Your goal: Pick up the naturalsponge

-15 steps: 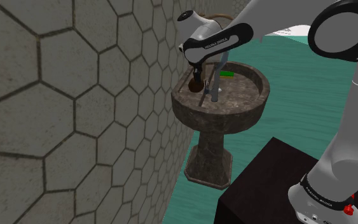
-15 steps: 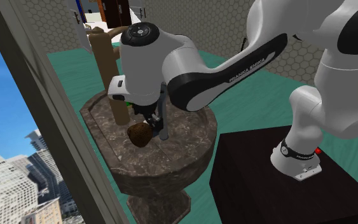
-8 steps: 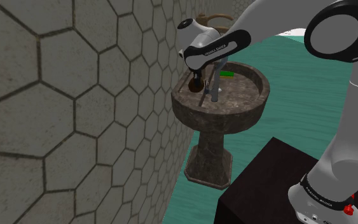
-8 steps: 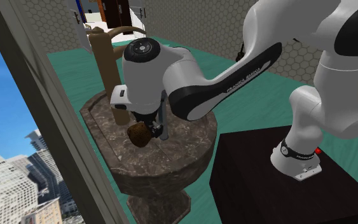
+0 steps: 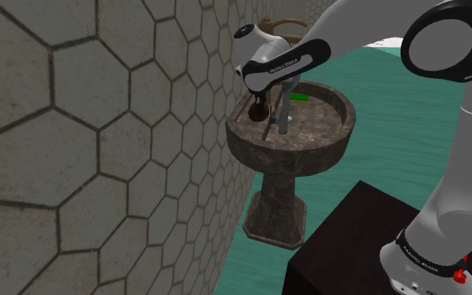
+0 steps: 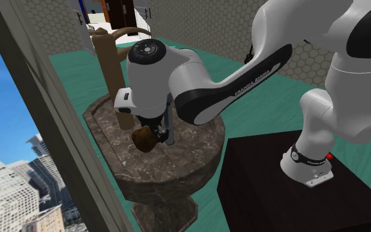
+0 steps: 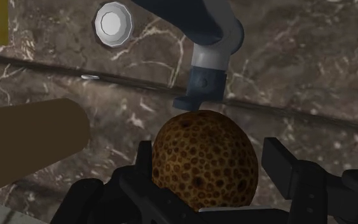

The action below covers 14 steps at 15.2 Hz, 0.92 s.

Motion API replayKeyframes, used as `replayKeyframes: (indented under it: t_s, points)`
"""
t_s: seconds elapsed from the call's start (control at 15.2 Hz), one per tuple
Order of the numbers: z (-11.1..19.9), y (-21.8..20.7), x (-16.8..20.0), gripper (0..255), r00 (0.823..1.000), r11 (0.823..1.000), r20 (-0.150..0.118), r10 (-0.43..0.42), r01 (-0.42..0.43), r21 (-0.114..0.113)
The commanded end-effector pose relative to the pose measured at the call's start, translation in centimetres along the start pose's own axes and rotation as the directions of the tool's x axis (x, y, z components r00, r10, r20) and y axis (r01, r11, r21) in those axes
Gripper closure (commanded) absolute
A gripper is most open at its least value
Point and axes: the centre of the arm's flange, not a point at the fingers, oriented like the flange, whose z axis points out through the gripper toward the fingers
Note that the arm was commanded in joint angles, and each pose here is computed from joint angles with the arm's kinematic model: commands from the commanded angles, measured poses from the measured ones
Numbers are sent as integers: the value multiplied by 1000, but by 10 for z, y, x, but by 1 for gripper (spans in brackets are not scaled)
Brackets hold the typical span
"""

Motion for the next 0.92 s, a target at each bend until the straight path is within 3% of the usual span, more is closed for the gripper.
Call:
replayKeyframes:
  t_s: [0.0, 0.86]
  points:
    - [2, -1, -1, 255, 1000, 1000, 2, -1, 1, 2]
    - [-61, 23, -11, 255, 1000, 1000, 2, -1, 1, 2]
